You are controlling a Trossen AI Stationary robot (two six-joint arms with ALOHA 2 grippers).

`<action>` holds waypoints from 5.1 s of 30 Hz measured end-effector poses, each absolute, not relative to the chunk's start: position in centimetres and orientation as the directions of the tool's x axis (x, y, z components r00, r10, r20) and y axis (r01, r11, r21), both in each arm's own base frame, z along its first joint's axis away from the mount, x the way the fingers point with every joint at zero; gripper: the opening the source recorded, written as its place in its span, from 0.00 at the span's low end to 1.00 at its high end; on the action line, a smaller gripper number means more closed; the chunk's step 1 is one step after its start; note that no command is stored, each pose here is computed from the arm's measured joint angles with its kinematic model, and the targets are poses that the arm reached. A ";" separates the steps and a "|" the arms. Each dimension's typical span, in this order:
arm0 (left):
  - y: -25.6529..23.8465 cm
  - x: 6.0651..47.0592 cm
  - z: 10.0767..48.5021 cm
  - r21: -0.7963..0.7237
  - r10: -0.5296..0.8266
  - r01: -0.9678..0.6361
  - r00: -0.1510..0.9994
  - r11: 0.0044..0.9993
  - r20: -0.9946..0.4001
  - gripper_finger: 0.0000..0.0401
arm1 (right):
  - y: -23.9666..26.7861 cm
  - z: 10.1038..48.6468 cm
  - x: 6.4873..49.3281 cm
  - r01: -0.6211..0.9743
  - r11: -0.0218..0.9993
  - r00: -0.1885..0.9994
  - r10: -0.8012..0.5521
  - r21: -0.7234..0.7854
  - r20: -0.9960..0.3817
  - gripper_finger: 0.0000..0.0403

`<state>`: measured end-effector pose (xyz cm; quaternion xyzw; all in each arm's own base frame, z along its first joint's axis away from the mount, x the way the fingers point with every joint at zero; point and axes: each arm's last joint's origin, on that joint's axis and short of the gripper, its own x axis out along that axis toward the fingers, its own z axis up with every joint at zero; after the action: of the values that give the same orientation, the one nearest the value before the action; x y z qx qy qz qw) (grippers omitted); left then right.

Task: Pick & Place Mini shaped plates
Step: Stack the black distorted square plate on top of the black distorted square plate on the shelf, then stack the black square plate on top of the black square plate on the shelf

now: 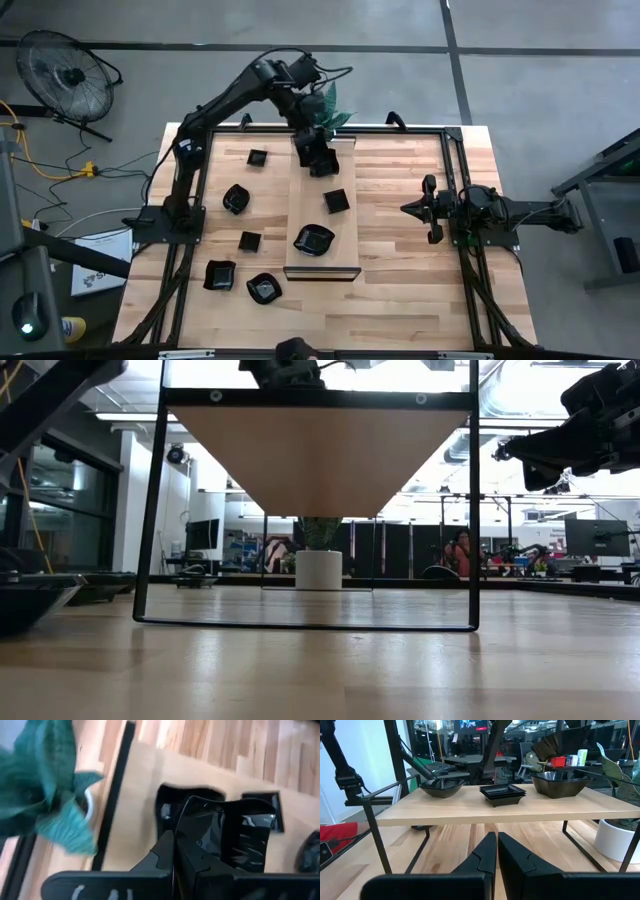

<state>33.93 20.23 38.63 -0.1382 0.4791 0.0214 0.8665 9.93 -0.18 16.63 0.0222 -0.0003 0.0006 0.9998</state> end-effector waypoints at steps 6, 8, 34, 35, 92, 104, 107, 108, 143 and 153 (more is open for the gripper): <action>19.5 36.1 37.8 -0.208 -0.067 -0.194 0.557 0.959 -0.828 0.00 | -0.2 16.6 9.9 -0.001 0.999 1.000 0.001 0.044 0.001 0.03; 19.3 36.3 37.5 -0.199 -0.061 -0.200 0.542 0.959 -0.838 0.00 | -0.2 16.6 9.9 -0.001 0.999 1.000 0.001 0.044 0.002 0.03; 18.5 36.9 36.3 -0.163 -0.019 -0.287 0.446 0.944 -0.895 0.00 | -0.2 16.6 9.9 -0.001 0.999 1.000 0.001 0.044 0.001 0.03; 18.4 36.9 36.3 -0.163 -0.020 -0.284 0.445 0.945 -0.895 0.00 | -0.2 16.6 9.9 -0.001 0.999 1.000 0.001 0.044 0.002 0.03; 8.5 24.4 37.5 0.021 0.201 -0.466 0.340 0.885 -0.919 0.24 | -0.2 16.6 9.9 -0.001 0.999 1.000 0.001 0.044 0.001 0.03; 4.4 17.5 28.6 -0.095 0.175 -0.631 0.352 0.770 -0.920 0.24 | -0.2 16.6 9.9 -0.001 0.999 1.000 0.001 0.044 0.001 0.03; 4.4 16.8 26.8 -0.085 0.221 -0.712 0.326 0.697 -0.919 0.24 | -0.2 16.6 9.9 -0.001 0.999 1.000 0.001 0.044 0.001 0.03; 4.5 16.7 26.3 -0.077 0.237 -0.735 0.314 0.674 -0.919 0.24 | -0.2 16.6 9.9 -0.001 0.999 1.000 0.001 0.044 0.001 0.03; 19.5 15.7 18.3 -0.143 0.351 -0.960 0.223 0.239 -0.909 0.24 | -0.2 16.6 9.9 -0.001 0.999 1.000 0.001 0.044 0.002 0.03; 21.5 15.6 18.3 -0.186 0.332 -0.953 0.261 0.240 -0.906 0.24 | -0.2 16.6 9.9 -0.001 0.999 1.000 0.001 0.044 0.001 0.03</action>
<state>15.62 21.53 18.31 -0.4004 0.3873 0.4685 0.6857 9.92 -0.18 16.63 0.0222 -0.0007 0.0004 0.9998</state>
